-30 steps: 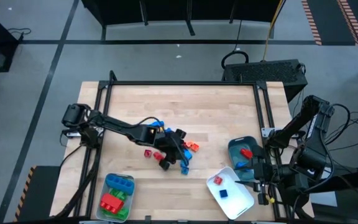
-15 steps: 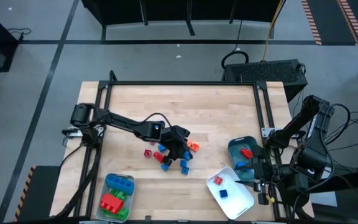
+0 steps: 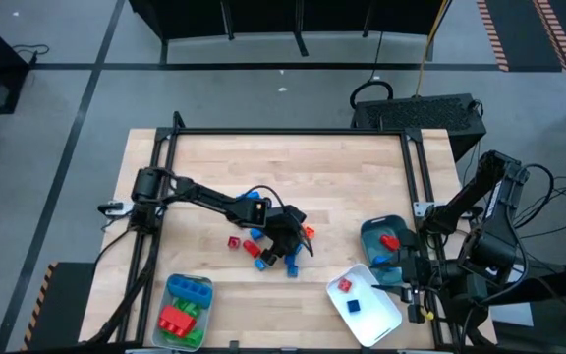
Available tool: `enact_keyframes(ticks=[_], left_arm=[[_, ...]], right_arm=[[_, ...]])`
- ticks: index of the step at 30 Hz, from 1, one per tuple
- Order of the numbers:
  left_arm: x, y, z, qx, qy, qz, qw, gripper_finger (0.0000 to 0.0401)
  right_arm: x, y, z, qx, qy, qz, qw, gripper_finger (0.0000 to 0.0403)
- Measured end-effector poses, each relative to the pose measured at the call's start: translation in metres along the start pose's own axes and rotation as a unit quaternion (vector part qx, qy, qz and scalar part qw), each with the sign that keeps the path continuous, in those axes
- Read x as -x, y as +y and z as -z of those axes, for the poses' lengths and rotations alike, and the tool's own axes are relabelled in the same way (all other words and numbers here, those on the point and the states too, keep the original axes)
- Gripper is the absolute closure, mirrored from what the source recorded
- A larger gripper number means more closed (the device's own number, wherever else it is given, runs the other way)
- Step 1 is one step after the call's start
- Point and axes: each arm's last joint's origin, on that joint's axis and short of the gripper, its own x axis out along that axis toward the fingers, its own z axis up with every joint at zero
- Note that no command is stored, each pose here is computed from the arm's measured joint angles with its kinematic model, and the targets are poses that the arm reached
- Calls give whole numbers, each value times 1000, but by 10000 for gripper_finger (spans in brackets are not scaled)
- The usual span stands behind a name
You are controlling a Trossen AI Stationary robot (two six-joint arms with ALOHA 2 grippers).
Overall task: Sort blocks by size
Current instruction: Put the big square blue game piece into the blue bin
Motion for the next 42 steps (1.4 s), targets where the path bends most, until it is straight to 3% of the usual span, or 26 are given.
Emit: enact_keyframes(ticks=[5, 11, 18, 22, 26, 30, 36, 40, 42], left_arm=[[-7, 1, 9, 10, 17, 2, 1000, 195], [-5, 2, 14, 38, 41, 15, 998, 265], [-4, 5, 8, 73, 52, -8, 996, 268], [0, 11, -13, 71, 43, -37, 996, 268], [9, 22, -45, 52, -18, -96, 994, 268], [18, 39, -66, 41, -99, -160, 981, 268], [17, 60, -79, 52, -243, -232, 941, 268], [3, 72, -86, 68, -315, -253, 912, 268], [-8, 78, -93, 63, -335, -246, 907, 268]], right_arm=[[0, 0, 0, -1, -1, -1, 1000, 232], [0, 0, 0, -1, -1, -1, 1000, 232], [0, 1, 0, -3, -2, -2, 1000, 232], [0, 1, -1, -3, -2, -2, 1000, 232], [0, 1, -1, -3, -2, -2, 1000, 232], [0, 1, -1, -2, -3, -2, 1000, 232], [0, 1, -1, 0, -3, -1, 1000, 232], [0, 1, -1, 4, -3, -1, 1000, 232], [0, 1, 0, 9, -3, -1, 1000, 232]])
